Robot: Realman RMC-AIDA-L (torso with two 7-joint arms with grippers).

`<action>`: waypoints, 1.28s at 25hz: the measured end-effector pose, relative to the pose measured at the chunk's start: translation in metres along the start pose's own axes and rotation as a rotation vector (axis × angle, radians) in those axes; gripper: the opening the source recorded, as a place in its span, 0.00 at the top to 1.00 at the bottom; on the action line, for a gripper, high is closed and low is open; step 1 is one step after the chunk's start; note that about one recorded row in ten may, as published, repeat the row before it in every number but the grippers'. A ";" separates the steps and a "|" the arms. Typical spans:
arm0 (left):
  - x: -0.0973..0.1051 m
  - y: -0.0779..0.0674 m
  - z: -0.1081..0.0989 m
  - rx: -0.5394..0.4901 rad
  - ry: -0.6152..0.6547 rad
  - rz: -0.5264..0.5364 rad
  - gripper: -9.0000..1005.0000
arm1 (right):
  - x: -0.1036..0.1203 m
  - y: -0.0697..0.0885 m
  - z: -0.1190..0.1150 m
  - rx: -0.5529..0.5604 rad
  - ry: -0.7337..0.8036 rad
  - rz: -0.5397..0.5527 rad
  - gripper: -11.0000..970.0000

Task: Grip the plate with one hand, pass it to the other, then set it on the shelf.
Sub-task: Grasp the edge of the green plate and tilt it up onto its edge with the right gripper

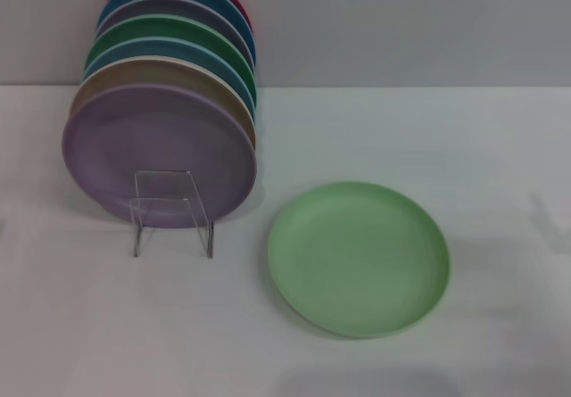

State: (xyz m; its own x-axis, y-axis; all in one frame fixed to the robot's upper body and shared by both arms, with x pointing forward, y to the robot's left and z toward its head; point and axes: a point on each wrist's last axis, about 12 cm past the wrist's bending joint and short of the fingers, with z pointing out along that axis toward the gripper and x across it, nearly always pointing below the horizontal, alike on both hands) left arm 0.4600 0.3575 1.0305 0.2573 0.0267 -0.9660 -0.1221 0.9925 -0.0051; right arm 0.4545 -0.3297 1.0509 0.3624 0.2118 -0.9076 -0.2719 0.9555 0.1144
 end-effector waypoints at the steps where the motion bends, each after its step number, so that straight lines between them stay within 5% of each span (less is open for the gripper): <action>1: 0.000 0.000 0.000 0.000 0.000 0.000 0.20 | 0.000 0.000 0.000 0.000 0.000 0.000 0.14; 6: 0.000 0.000 -0.001 0.000 0.000 0.000 0.20 | -0.005 0.003 0.023 -0.104 -0.011 0.005 0.14; 9: 0.000 0.000 -0.001 0.003 -0.001 0.000 0.20 | -0.010 0.003 0.056 -0.191 0.042 0.042 0.14; 15: 0.000 -0.001 -0.001 0.007 0.000 0.000 0.20 | -0.039 0.026 0.143 -0.282 0.440 0.075 0.14; 20: 0.000 -0.001 0.000 0.010 0.003 -0.001 0.20 | -0.059 0.049 0.181 -0.273 0.703 0.012 0.15; 23: 0.000 -0.001 0.001 0.011 0.003 -0.001 0.20 | -0.060 0.061 0.190 -0.252 0.865 -0.003 0.15; 24: 0.000 -0.002 0.001 0.015 0.003 -0.001 0.20 | -0.056 0.061 0.193 -0.190 1.033 -0.021 0.15; 26: 0.000 -0.004 0.002 0.024 0.002 -0.002 0.20 | -0.051 0.053 0.192 -0.108 1.183 -0.027 0.15; 32: 0.000 -0.007 0.005 0.040 0.000 -0.006 0.21 | -0.040 0.044 0.189 -0.082 1.359 -0.020 0.15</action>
State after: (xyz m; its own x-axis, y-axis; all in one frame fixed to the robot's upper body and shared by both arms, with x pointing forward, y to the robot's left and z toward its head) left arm 0.4662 0.3508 1.0317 0.2581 0.0213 -0.9659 -0.0821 0.9966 0.0000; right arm 0.5966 -0.2572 1.1683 -0.7763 -0.2149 -0.5925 -0.3459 0.9311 0.1155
